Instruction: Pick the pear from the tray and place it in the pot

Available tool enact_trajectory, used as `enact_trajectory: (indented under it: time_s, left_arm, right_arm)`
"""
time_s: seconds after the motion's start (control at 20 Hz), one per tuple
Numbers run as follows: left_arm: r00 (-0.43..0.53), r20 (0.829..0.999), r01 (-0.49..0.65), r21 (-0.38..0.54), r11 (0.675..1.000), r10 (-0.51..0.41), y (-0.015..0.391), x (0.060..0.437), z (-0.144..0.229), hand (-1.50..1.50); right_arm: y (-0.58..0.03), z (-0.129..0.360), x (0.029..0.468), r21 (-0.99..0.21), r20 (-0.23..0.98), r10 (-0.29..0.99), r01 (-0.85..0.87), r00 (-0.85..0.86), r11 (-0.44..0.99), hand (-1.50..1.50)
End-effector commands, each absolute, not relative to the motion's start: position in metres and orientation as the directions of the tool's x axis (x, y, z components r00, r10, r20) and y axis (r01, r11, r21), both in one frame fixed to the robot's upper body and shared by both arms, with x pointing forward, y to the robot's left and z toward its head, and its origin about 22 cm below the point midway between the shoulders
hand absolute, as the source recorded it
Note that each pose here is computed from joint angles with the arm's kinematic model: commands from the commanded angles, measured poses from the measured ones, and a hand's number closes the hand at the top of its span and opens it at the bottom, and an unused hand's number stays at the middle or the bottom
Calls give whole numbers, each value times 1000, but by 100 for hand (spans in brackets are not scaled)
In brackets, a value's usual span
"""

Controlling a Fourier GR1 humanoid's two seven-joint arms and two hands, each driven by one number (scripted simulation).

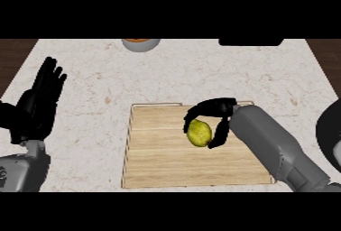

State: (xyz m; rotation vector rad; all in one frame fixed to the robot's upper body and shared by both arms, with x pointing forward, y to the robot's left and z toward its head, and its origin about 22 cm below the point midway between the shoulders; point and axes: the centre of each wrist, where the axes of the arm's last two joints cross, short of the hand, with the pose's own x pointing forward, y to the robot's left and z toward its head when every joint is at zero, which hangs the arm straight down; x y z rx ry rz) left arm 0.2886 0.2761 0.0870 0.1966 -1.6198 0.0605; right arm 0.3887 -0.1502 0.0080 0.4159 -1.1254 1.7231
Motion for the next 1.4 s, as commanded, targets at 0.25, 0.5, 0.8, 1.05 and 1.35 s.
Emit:
enact_trajectory:
  time_s: [0.25, 0.5, 0.8, 1.05, 1.35]
  left_arm:
    - [-38, 997, -159, 60, 985, -67, 284, 276, 80, 0]
    - [-42, 995, -199, 81, 977, -91, 290, 279, 83, 0]
    - [-43, 995, -205, 82, 975, -93, 287, 278, 82, 0]
    - [-59, 994, -154, 77, 985, -87, 278, 283, 86, 0]
    - [-25, 995, -148, 88, 985, -93, 279, 281, 79, 0]
  right_arm:
    - [-147, -17, 375, -418, 774, 459, -896, -436, -147, 150]
    - [-254, 1, 405, -584, 555, 832, -716, -7, 383, 150]
    - [-305, 37, 421, -723, 469, 771, -313, 431, 616, 150]
    - [-264, 62, 443, -797, 474, 591, 34, 652, 602, 150]
    - [-249, 110, 463, -812, 583, 463, 487, 667, 321, 150]
